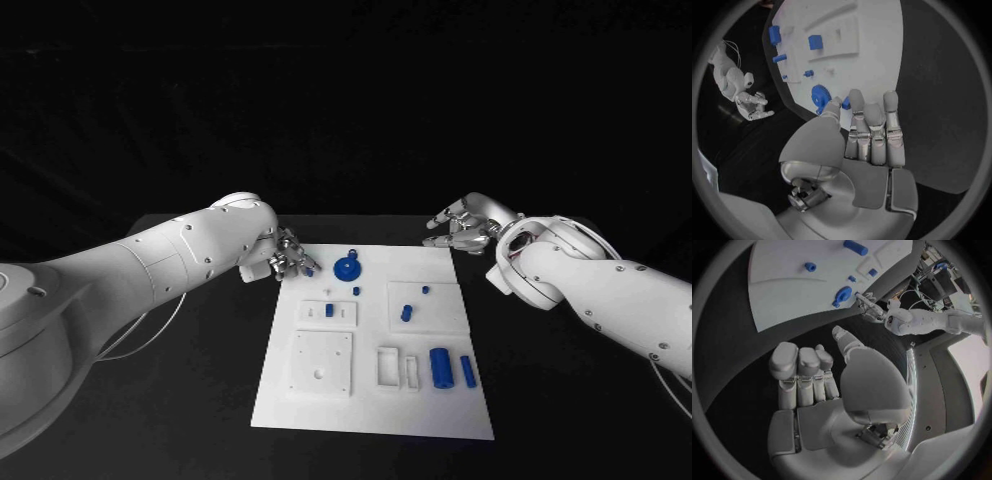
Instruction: Assemble the parts on the task board
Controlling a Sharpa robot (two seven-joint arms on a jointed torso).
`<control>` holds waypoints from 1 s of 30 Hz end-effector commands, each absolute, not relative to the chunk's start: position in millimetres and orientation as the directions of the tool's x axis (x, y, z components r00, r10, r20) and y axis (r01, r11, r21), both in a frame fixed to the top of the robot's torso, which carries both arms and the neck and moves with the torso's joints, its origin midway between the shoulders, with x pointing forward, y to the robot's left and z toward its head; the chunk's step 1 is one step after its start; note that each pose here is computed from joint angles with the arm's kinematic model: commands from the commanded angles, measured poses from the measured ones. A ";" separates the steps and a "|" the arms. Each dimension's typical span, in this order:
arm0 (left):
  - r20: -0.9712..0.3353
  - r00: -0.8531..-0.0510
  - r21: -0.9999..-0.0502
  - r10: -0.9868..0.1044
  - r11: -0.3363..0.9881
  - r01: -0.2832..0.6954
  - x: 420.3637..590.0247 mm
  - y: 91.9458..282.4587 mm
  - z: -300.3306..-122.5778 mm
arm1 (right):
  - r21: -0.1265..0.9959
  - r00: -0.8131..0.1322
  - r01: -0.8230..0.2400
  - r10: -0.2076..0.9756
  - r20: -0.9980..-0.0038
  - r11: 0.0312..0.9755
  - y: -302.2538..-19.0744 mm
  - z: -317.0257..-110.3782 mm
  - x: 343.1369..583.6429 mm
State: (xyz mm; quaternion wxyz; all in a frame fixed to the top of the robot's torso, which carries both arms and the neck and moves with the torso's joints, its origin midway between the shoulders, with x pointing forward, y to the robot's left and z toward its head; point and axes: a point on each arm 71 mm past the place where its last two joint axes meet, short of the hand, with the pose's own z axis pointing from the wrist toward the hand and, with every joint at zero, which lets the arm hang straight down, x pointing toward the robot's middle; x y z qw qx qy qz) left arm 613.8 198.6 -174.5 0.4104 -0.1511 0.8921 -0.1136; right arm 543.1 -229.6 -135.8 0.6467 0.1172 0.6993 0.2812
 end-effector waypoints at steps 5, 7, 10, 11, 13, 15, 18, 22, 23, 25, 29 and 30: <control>-0.679 -0.613 -0.376 -0.405 0.908 -0.183 614.1 197.5 -174.3 | 0.541 -0.141 -0.203 0.523 -0.841 0.816 -228.8 -136.3 543.4; -0.677 -0.611 -0.381 -0.410 0.906 -0.185 614.1 197.8 -174.2 | 0.541 -0.141 -0.202 0.523 -0.841 0.816 -228.9 -136.5 543.6; -0.675 -0.609 -0.388 -0.416 0.902 -0.186 613.8 197.9 -174.1 | 0.541 -0.142 -0.200 0.522 -0.841 0.817 -229.1 -136.9 544.0; -0.674 -0.609 -0.391 -0.418 0.902 -0.186 613.7 197.9 -174.1 | 0.541 -0.142 -0.200 0.522 -0.841 0.817 -229.2 -137.0 544.1; -0.673 -0.609 -0.394 -0.421 0.900 -0.186 613.4 197.9 -174.1 | 0.541 -0.143 -0.199 0.522 -0.841 0.817 -229.3 -137.2 544.2; -0.671 -0.606 -0.401 -0.427 0.897 -0.186 613.0 197.9 -174.0 | 0.541 -0.144 -0.198 0.522 -0.841 0.817 -229.4 -137.4 544.3; -0.667 -0.600 -0.417 -0.441 0.889 -0.190 612.5 198.0 -173.7 | 0.540 -0.144 -0.197 0.521 -0.841 0.818 -229.8 -137.6 544.4; -0.662 -0.588 -0.440 -0.465 0.876 -0.197 610.9 198.5 -173.1 | 0.540 -0.145 -0.195 0.520 -0.842 0.819 -230.8 -137.7 544.4; -0.661 -0.585 -0.446 -0.470 0.873 -0.198 610.4 198.7 -173.0 | 0.539 -0.145 -0.194 0.520 -0.842 0.819 -231.2 -137.7 544.4; -0.659 -0.577 -0.459 -0.483 0.866 -0.201 608.7 199.1 -172.5 | 0.539 -0.144 -0.192 0.520 -0.842 0.820 -232.0 -137.7 544.3; -0.657 -0.560 -0.483 -0.506 0.852 -0.204 603.1 200.0 -171.8 | 0.539 -0.144 -0.190 0.519 -0.842 0.821 -233.5 -137.6 544.0; -0.656 -0.555 -0.488 -0.511 0.849 -0.204 601.4 200.2 -171.6 | 0.539 -0.144 -0.189 0.519 -0.842 0.821 -234.0 -137.6 544.0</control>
